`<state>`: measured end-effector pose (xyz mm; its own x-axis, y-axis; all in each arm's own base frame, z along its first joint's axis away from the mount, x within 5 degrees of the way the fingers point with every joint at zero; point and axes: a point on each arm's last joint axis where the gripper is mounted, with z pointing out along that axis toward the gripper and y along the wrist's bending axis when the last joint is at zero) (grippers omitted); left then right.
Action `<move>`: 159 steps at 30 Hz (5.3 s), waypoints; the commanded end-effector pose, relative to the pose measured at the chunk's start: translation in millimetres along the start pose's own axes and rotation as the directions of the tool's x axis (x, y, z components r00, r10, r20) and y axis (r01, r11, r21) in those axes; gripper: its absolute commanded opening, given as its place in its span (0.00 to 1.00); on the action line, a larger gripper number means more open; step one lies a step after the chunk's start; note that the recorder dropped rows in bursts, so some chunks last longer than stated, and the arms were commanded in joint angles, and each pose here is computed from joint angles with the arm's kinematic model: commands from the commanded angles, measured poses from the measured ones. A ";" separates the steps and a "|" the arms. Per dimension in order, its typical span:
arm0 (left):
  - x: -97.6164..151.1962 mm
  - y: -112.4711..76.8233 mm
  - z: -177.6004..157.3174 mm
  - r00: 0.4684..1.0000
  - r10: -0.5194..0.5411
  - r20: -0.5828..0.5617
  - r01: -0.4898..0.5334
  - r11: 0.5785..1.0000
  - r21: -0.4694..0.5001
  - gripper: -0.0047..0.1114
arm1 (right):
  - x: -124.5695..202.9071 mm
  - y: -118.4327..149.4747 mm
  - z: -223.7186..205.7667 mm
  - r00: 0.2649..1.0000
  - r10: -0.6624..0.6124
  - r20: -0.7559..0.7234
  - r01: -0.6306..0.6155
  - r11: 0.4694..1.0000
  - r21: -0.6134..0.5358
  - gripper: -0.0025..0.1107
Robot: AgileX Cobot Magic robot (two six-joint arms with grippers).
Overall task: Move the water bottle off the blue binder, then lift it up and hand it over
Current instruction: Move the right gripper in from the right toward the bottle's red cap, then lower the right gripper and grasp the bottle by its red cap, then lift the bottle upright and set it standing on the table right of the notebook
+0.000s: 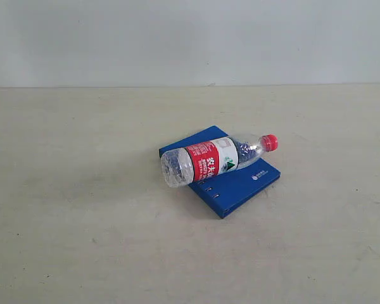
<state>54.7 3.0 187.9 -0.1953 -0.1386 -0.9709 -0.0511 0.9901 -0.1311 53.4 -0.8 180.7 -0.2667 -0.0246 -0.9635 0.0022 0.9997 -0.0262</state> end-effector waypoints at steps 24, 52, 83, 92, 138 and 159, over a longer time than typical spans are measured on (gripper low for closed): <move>0.6 -0.7 0.1 1.000 -0.003 0.002 0.003 1.000 0.012 0.10 | -32.0 0.1 -6.0 0.341 0.931 0.127 -0.872 0.364 -0.326 0.02; 0.6 -0.7 0.1 1.000 -0.003 0.002 0.003 1.000 0.012 0.10 | -88.9 53.8 298.6 0.352 0.609 -0.711 -0.849 0.527 0.032 0.40; 0.6 -0.7 0.1 1.000 -0.003 0.002 0.003 1.000 0.012 0.10 | -119.7 69.5 332.8 0.646 -0.557 -0.523 -0.176 0.557 -0.811 0.58; 0.6 -0.7 0.1 1.000 -0.003 0.002 0.003 1.000 0.012 0.10 | -117.6 72.7 343.6 0.639 -0.558 -0.529 -0.052 0.655 -0.754 0.58; 0.6 -0.7 0.1 1.000 -0.003 0.002 0.003 1.000 0.012 0.10 | -56.6 81.9 375.4 0.490 -0.866 -0.103 0.278 0.267 -0.923 0.51; 0.6 -0.7 0.1 1.000 -0.003 0.002 0.003 1.000 0.012 0.10 | -118.8 55.5 352.1 0.504 -0.847 -0.171 0.366 0.388 -0.846 0.02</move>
<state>54.7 3.0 187.9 -0.1953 -0.1386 -0.9709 -0.0511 0.9901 -0.1311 426.1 69.9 175.3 -0.2625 -0.8710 -0.4153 -0.9406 0.3270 -0.0911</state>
